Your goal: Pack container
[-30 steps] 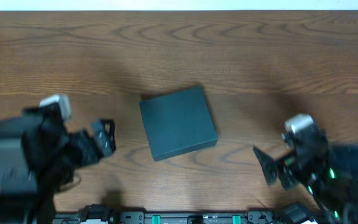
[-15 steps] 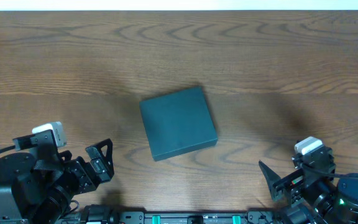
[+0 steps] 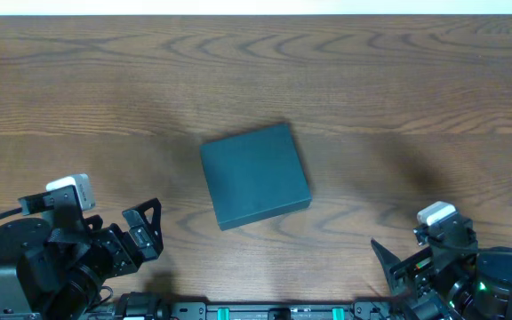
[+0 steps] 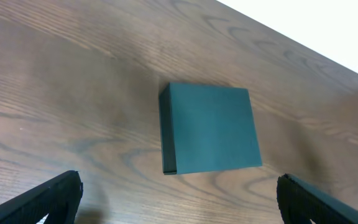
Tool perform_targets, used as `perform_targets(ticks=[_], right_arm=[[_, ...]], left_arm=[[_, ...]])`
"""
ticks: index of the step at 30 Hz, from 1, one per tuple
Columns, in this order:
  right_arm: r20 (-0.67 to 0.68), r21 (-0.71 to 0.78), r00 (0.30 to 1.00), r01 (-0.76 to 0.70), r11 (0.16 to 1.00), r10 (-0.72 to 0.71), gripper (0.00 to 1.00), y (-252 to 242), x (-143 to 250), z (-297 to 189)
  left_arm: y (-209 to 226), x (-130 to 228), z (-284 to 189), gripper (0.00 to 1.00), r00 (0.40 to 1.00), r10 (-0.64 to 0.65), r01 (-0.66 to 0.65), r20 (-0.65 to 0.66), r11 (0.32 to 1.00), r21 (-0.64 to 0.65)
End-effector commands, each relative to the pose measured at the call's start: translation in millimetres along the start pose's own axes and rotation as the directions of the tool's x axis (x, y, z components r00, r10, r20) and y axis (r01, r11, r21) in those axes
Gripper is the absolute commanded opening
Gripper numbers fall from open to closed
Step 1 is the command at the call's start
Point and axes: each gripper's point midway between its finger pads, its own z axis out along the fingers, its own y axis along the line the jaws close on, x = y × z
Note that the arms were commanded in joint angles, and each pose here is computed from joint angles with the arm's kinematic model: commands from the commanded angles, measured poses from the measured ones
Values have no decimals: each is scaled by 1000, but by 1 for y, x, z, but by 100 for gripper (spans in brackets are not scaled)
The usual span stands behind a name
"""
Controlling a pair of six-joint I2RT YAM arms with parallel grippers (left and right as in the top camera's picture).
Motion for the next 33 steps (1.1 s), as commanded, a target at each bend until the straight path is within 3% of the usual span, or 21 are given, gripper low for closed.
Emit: perform_targets(ticks=[1, 13, 23, 33], right_arm=[[-19, -5, 1000, -13, 1000, 13, 99, 1, 5, 1], [-29, -5, 999, -14, 1000, 14, 99, 1, 8, 1], [-29, -5, 999, -14, 1000, 14, 99, 1, 8, 1], [-29, -5, 999, -14, 1000, 14, 99, 1, 8, 1]], left_arm=[[9, -1, -1, 99, 1000, 27, -27, 11, 998, -55], [48, 1, 23, 99, 971, 90, -52, 221, 984, -171], [82, 41, 102, 98, 934, 204, -155, 294, 971, -182], [122, 89, 156, 99, 943, 202, -139, 266, 961, -237]])
